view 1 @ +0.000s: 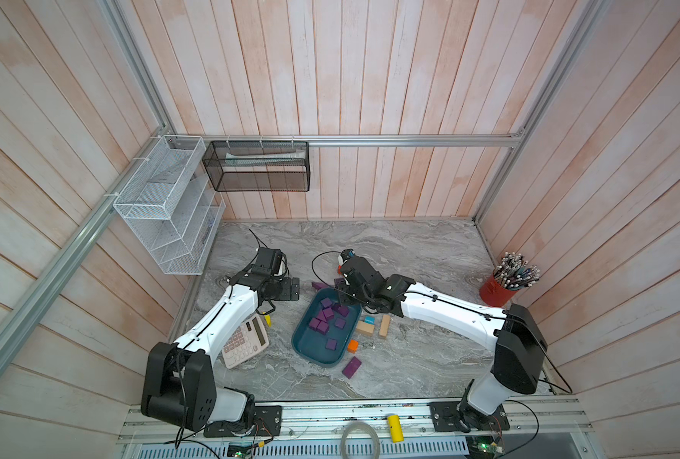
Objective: Pick purple bricks into the storage bin
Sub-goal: Place the building block in the storage box.
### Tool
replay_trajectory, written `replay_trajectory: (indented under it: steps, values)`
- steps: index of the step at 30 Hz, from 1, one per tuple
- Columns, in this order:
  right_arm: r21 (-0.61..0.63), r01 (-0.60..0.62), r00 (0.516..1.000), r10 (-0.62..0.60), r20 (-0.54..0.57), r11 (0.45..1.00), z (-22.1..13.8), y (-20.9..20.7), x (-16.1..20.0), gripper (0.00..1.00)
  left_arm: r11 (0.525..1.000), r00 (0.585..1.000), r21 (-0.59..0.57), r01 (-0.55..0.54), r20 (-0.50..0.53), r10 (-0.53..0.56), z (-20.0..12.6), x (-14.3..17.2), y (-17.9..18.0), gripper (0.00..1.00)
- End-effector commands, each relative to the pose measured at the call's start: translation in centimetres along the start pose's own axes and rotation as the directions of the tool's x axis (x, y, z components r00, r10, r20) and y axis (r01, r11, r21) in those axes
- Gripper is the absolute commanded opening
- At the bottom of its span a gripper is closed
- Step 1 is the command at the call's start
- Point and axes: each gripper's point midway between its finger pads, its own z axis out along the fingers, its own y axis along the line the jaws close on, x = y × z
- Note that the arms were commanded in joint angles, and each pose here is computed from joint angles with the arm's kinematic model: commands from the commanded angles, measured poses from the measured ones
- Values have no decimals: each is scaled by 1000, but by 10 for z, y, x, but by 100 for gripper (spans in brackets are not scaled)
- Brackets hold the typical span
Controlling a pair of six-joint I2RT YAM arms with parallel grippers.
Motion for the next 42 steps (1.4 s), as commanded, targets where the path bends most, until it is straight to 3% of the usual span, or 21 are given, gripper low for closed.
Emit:
replay_trajectory:
  steps: [1,10,19,42]
  values:
    - [-113,111,993,-105,56,987,-6,29,-2,27,999,999,-33,32,15,-31,-3,-10,10,100]
    - [-126,311,950,-309,38,942,6,52,38,27,993,995,-68,99,12,-99,-1,-13,32,100]
    - [-118,475,878,-479,-7,872,28,71,76,28,991,994,-70,110,6,-110,0,-12,35,100]
    - [-96,634,762,-641,-96,768,74,67,130,30,993,994,-59,105,-13,-106,5,-9,33,100]
